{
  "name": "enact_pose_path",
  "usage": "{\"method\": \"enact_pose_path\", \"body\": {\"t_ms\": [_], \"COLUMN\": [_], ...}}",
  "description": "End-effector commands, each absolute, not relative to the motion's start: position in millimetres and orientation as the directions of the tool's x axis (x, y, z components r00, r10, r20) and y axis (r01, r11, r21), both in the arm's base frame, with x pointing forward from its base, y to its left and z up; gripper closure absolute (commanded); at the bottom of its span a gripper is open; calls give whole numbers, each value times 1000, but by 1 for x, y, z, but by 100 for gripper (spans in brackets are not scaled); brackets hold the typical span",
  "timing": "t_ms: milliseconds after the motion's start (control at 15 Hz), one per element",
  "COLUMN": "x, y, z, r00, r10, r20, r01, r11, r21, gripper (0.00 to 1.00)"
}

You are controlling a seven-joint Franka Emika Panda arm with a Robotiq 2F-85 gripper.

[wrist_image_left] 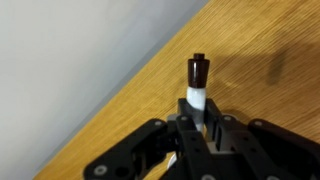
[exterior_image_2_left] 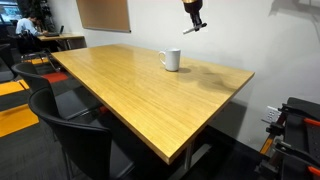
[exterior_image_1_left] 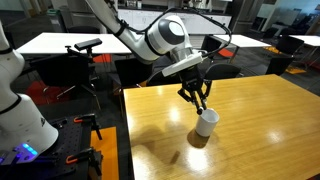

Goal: Put the marker in the cup

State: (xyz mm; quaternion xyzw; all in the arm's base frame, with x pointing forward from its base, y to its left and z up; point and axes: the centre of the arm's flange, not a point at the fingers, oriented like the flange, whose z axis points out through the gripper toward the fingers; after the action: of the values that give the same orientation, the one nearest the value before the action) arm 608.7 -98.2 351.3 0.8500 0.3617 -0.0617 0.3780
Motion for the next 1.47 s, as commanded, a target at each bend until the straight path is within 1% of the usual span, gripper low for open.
{"method": "enact_pose_path", "body": {"t_ms": [0, 800, 1400], "x": [635, 672, 685], "y": [-100, -84, -84], "z": [357, 336, 313], "r00": [702, 604, 550], "r10": [559, 556, 531], "r20": [-441, -571, -644], "r01": [697, 790, 834], "r11": [-412, -325, -313], "r21": [587, 519, 454], "gripper": [95, 95, 95]}}
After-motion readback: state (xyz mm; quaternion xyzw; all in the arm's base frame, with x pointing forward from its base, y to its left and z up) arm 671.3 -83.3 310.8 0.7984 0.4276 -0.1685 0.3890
